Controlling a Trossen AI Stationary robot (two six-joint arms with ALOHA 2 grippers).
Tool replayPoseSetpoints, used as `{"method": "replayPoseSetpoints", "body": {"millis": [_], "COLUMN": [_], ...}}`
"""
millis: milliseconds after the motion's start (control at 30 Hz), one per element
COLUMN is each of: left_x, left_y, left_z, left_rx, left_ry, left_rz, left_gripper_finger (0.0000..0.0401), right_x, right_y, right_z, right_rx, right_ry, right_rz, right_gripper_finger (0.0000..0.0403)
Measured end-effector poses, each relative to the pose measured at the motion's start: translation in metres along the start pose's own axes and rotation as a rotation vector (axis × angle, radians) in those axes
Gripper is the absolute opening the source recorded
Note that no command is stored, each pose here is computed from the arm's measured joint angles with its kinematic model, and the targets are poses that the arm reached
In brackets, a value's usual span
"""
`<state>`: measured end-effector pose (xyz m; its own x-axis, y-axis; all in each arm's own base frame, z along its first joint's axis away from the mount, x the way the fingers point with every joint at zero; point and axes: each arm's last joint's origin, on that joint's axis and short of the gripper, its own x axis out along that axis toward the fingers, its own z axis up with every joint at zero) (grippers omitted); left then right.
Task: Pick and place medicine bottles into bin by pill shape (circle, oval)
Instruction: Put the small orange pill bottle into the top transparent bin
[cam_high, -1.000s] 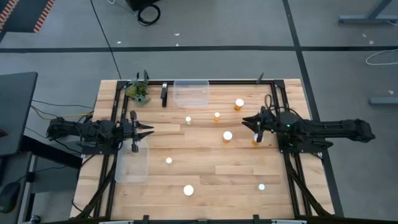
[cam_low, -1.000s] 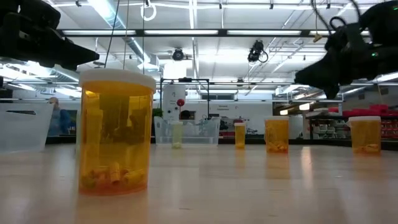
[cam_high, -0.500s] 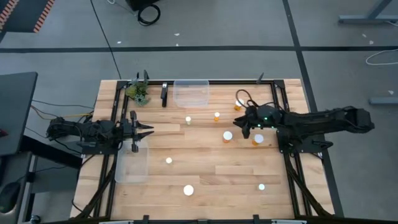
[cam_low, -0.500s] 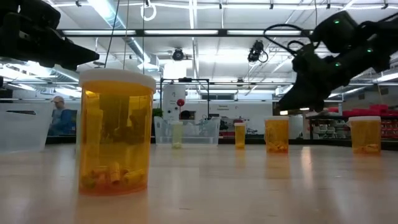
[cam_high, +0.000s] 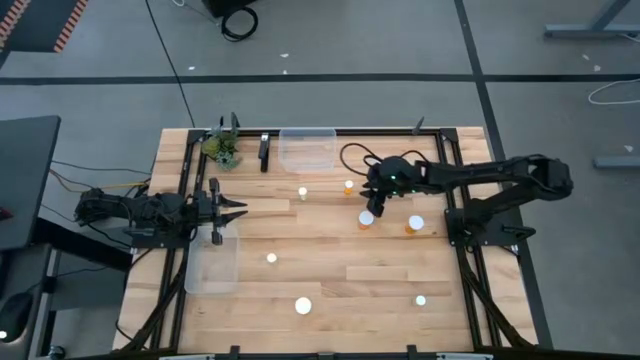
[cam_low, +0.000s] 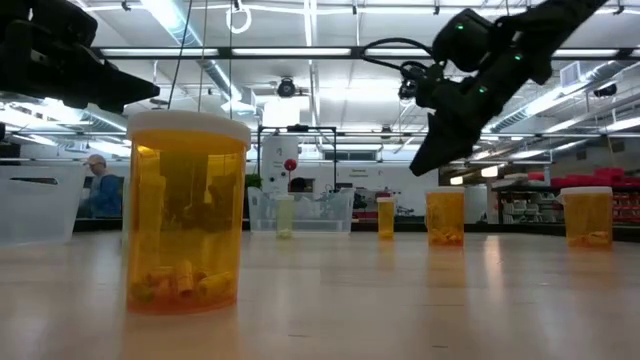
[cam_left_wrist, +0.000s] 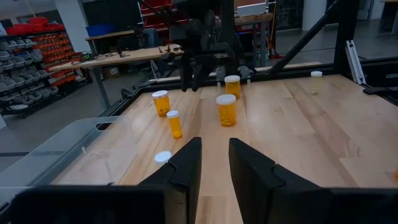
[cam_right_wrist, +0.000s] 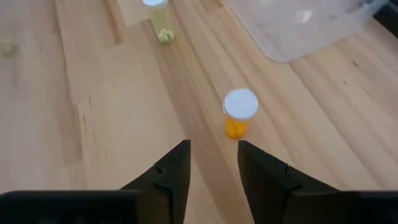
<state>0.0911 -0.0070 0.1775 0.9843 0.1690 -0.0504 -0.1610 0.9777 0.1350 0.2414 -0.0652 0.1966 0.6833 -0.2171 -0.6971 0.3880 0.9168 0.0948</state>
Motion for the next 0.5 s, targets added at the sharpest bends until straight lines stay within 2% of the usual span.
{"method": "replayPoseSetpoints", "body": {"millis": [200, 500], "left_x": [0.000, 0.000], "left_y": [0.000, 0.000], "left_z": [0.000, 0.000], "left_rx": [0.000, 0.000], "left_ry": [0.000, 0.000], "left_rz": [0.000, 0.000], "left_gripper_finger": [0.0082, 0.0086], "right_x": [0.012, 0.035], "right_y": [0.004, 0.008], "right_z": [0.023, 0.052], "right_rx": [-0.046, -0.158], "right_ry": [0.097, 0.303], "right_rz": [-0.013, -0.084], "right_gripper_finger": [0.0178, 0.0204]}}
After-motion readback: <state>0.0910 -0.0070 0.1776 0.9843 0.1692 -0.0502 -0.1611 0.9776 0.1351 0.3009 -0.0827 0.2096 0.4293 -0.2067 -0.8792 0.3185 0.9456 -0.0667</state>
